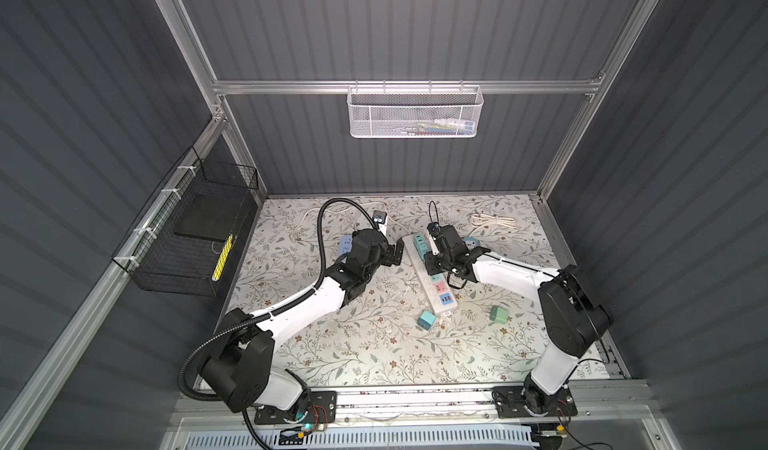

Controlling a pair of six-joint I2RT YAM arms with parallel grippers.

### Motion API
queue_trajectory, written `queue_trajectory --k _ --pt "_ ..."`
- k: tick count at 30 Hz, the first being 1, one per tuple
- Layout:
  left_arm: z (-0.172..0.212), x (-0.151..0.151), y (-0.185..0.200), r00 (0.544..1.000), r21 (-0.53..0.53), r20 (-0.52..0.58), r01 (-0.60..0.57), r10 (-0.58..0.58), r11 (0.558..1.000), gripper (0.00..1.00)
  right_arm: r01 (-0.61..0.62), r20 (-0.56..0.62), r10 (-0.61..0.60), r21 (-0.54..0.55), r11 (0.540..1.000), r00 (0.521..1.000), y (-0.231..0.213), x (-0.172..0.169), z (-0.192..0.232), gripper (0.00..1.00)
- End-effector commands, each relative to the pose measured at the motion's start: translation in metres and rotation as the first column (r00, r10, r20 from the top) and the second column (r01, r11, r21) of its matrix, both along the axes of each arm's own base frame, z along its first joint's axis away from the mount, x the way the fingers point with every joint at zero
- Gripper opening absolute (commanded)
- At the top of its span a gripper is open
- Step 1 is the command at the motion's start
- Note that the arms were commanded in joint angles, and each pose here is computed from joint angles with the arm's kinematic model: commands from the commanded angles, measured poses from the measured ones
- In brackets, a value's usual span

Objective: Insert the plug
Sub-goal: 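Lower the adapter with the right gripper into the yellow socket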

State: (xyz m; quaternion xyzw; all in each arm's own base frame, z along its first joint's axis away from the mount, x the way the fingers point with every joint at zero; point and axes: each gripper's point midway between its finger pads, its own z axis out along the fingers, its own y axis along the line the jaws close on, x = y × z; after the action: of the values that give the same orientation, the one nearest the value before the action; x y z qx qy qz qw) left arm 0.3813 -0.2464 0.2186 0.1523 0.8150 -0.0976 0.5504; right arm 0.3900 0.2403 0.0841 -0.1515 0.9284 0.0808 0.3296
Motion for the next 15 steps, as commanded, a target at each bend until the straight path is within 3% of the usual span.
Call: queue_trajectory --k 1,15 --pt "0.014 0.001 -0.002 1.000 -0.012 0.022 0.004 -0.003 1.000 1.00 0.005 -0.098 -0.018 -0.126 0.992 0.995 -0.016 -0.016 -0.032 0.13" --pt "0.014 0.002 -0.002 1.000 -0.002 0.026 0.002 -0.002 1.000 1.00 -0.018 -0.239 -0.034 -0.214 0.977 0.970 -0.021 -0.035 -0.080 0.12"
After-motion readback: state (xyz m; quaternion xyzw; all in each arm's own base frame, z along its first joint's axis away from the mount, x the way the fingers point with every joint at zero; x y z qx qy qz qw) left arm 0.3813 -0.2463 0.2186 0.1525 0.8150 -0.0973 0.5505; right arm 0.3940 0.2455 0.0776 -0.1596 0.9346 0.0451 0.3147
